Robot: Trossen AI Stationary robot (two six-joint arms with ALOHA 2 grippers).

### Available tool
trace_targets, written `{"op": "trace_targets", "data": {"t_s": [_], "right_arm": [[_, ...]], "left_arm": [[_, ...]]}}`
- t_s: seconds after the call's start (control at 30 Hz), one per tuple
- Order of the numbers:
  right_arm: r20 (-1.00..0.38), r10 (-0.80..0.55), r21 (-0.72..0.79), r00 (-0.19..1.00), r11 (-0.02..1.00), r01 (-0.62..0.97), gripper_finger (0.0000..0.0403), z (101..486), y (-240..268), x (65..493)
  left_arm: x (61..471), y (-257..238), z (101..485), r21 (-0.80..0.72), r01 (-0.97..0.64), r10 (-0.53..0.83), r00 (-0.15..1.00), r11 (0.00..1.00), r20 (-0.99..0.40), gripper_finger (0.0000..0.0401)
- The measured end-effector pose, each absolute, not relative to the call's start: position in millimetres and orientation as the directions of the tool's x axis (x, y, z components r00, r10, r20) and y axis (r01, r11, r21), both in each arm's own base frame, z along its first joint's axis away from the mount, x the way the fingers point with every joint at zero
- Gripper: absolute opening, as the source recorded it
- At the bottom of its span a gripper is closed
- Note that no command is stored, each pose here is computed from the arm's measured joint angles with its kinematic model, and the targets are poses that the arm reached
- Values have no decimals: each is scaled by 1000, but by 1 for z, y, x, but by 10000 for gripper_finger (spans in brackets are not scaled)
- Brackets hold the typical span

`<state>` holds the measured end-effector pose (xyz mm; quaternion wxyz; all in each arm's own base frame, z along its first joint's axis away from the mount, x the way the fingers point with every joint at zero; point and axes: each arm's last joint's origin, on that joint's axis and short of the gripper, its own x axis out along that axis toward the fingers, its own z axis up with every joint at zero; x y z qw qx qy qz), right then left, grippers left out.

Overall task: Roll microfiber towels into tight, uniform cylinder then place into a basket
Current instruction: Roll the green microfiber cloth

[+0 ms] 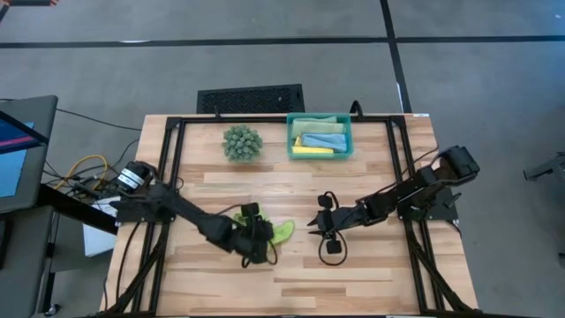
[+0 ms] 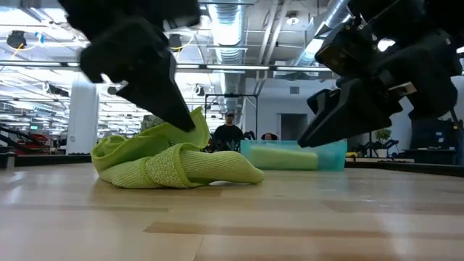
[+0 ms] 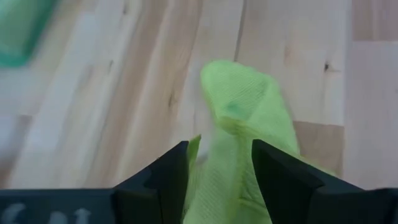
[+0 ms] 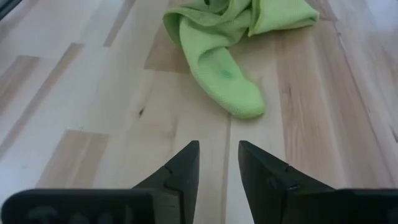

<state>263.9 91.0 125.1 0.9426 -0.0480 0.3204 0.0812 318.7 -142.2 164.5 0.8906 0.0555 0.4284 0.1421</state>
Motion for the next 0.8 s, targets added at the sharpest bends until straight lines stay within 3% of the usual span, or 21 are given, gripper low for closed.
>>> {"op": "trace_targets", "data": {"t_s": [0.17,0.37,0.53,0.67,0.8], "right_arm": [[-627,140,-29,767,979,-203,135,129,92,260],[-630,151,-20,762,977,-210,133,130,94,259],[-630,152,-20,761,977,-211,140,129,94,258],[-650,155,-29,744,973,-228,160,129,96,255],[-712,115,-61,692,972,-225,183,138,94,246]], "left_arm": [[325,-123,159,170,-208,261,570,963,-779,133],[334,-118,166,204,-200,284,602,958,-746,17],[346,-141,228,283,-224,356,705,932,-613,5],[339,-174,288,432,-274,469,759,859,-452,2],[325,-198,311,495,-291,500,785,819,-365,1]]}}
